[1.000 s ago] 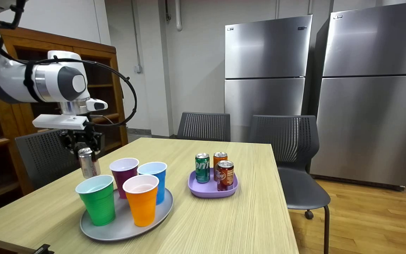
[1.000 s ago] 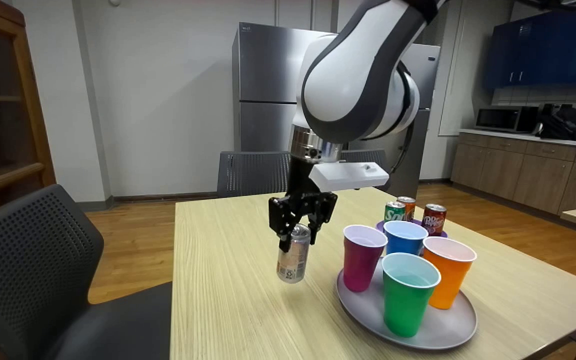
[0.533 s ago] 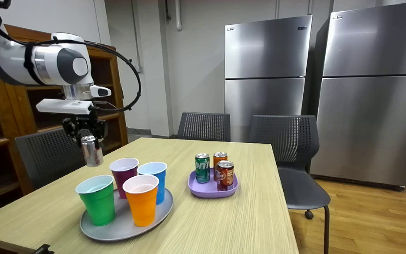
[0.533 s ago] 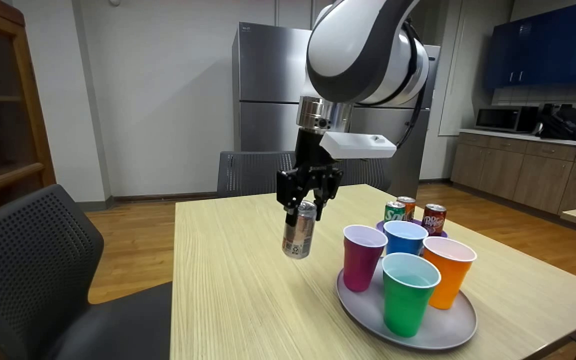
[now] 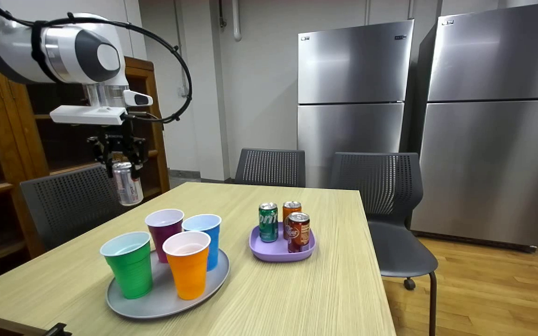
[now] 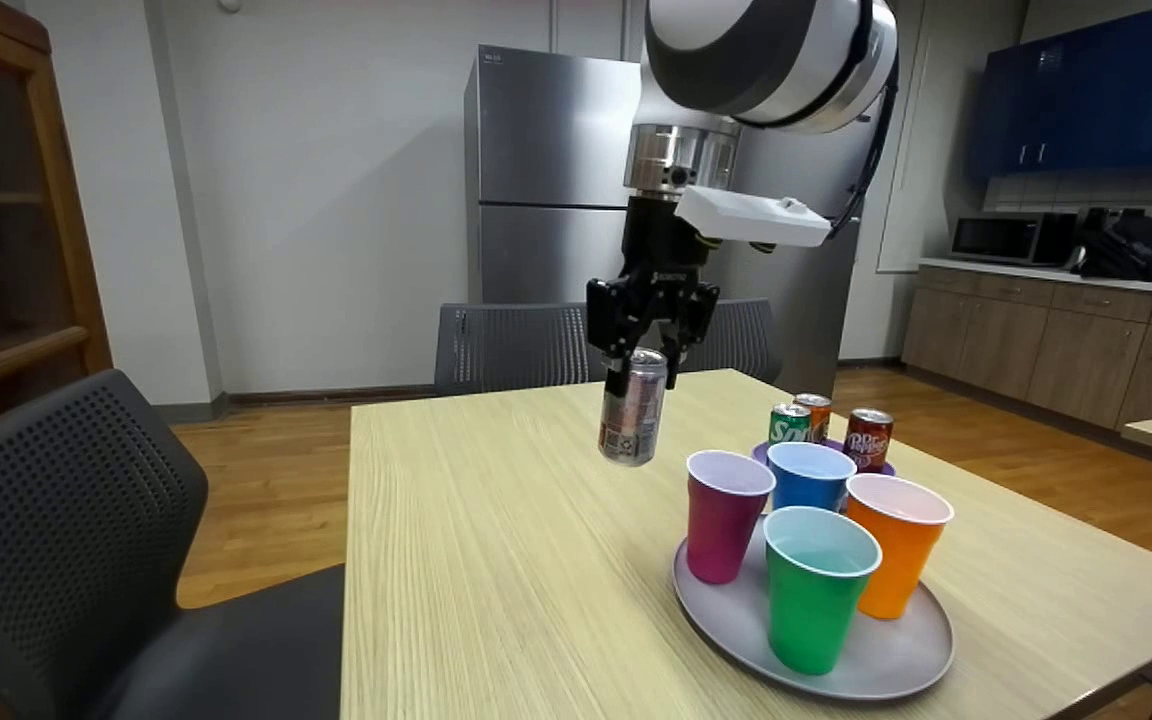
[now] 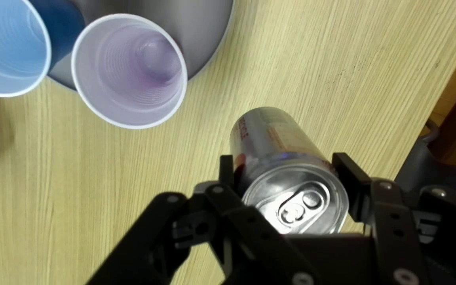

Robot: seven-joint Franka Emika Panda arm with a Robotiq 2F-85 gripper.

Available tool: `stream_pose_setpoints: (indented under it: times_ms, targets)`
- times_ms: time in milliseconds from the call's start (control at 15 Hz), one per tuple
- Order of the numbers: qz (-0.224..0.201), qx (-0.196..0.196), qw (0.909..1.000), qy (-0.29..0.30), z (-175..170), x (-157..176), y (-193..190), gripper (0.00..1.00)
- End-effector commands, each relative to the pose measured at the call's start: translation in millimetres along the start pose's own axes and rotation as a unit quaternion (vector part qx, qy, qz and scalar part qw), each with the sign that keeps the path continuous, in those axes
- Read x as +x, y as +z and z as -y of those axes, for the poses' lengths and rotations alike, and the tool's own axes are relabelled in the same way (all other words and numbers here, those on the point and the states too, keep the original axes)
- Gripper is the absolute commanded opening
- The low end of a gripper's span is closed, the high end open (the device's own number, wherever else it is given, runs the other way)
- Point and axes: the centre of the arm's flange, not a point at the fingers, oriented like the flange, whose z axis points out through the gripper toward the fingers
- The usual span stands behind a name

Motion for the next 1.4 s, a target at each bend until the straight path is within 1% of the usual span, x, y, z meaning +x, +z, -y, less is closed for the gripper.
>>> stream_pose_setpoints:
  times_ms: [0, 333, 667, 933, 1333]
  targets:
    - [0.003, -0.007, 0.9999, 0.007, -23, -12, -35, 0.38]
    - [0.004, -0.016, 0.9993, 0.034, -56, -24, -55, 0.38]
    - [0.004, -0.024, 0.9977, 0.063, -93, -44, -71, 0.38]
    - [0.005, -0.026, 0.9957, 0.088, -122, -62, -78, 0.38]
    - [0.011, -0.041, 0.9919, 0.119, -170, -92, -85, 0.38]
